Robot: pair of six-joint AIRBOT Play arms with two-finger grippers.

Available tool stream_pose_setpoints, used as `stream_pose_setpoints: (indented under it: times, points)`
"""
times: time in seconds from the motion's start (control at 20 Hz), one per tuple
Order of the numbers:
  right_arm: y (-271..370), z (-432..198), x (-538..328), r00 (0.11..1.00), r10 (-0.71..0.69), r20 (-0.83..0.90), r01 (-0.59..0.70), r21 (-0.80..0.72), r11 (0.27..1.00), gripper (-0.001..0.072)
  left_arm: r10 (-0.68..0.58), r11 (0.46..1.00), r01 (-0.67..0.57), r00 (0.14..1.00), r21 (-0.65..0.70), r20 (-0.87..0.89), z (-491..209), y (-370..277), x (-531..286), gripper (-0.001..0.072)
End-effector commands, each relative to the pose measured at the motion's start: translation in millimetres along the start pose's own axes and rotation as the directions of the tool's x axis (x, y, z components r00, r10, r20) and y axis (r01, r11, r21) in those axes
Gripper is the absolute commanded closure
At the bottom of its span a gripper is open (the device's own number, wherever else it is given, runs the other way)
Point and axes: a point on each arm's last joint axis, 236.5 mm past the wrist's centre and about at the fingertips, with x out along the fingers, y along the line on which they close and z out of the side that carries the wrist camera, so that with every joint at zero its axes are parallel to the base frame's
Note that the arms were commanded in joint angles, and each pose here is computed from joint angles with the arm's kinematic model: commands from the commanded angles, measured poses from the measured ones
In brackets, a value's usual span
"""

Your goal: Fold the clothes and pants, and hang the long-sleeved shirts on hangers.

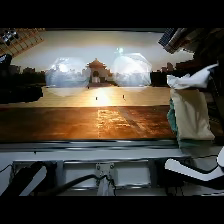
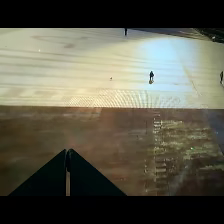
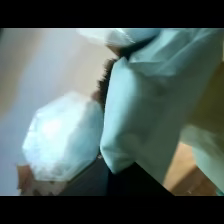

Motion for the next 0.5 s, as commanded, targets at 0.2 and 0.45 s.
stream_pose_setpoints:
  times: [0.2,0.45]
  points:
    - [-105,-26,-57,0.968,-0.236,0.08,0.226,0.12,0.967,0.0696,0.001,1.0,-0.001,1.0,0.0,0.0,0,0,0,0.0691]
    - [-162,-41,-98,0.935,-0.345,0.077,0.334,0.126,0.934,0.0696,0.001,1.0,-0.001,1.0,0.0,0.0,0,0,0,0.0691]
